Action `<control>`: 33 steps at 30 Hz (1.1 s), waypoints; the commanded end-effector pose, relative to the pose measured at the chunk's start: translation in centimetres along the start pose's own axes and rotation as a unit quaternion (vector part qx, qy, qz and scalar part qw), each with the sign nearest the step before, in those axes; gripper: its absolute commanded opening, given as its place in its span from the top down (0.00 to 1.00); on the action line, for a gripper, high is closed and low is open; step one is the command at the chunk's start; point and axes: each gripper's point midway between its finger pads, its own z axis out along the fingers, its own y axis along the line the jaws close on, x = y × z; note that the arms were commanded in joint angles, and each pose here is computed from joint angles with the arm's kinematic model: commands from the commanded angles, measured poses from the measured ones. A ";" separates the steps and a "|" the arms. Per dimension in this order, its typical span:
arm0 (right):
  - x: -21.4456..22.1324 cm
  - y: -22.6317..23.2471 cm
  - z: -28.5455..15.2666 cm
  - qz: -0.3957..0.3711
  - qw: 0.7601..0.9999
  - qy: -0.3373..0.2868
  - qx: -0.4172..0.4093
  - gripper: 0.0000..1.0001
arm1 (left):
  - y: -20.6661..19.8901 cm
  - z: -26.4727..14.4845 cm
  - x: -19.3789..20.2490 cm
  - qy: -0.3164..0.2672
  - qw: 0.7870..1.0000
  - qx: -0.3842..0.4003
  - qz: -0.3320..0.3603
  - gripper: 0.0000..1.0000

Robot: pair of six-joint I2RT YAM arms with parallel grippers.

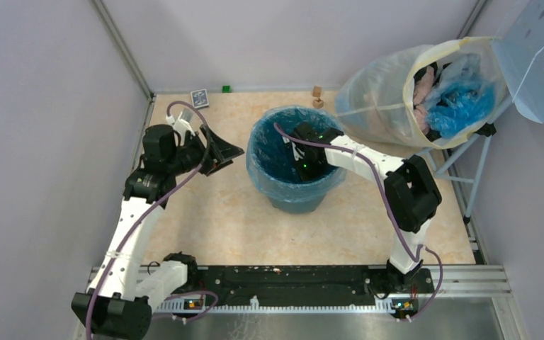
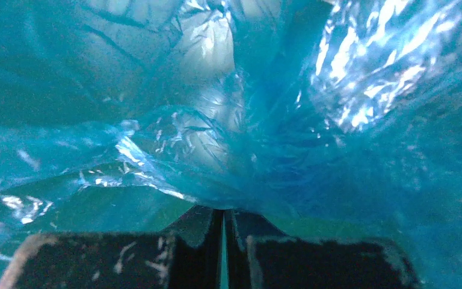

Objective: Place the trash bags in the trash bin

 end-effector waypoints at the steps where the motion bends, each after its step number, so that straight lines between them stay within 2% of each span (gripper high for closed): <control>1: -2.6 0.5 -2.5 -0.012 0.998 -0.054 -0.014 1.00 | -3.2 -1.8 -2.5 -0.047 0.997 0.014 0.065 0.29; 8: -1.2 1.4 -3.2 -0.003 0.999 -0.050 -0.006 0.98 | -4.1 -1.1 -3.2 -0.037 0.996 0.032 0.071 0.30; 11: -1.2 2.0 -3.5 0.004 0.998 -0.054 -0.010 1.00 | -4.1 -0.1 -2.7 -0.022 0.997 0.056 0.057 0.43; 13: -1.2 2.4 -3.5 0.006 0.998 -0.056 -0.011 1.00 | -4.0 0.7 -2.4 -0.013 0.996 0.069 0.048 0.56; 15: -1.1 2.5 -3.4 0.008 0.998 -0.053 -0.011 1.00 | -4.2 1.2 -2.1 -0.008 0.996 0.075 0.047 0.63; 26: -0.8 2.1 -3.1 0.012 0.999 -0.046 0.000 1.00 | -4.4 3.1 -0.5 0.020 0.995 0.089 0.043 0.75; 33: -0.6 3.3 -2.9 0.008 0.999 -0.042 -0.013 1.00 | -3.8 3.9 0.4 0.040 0.994 0.097 0.028 0.75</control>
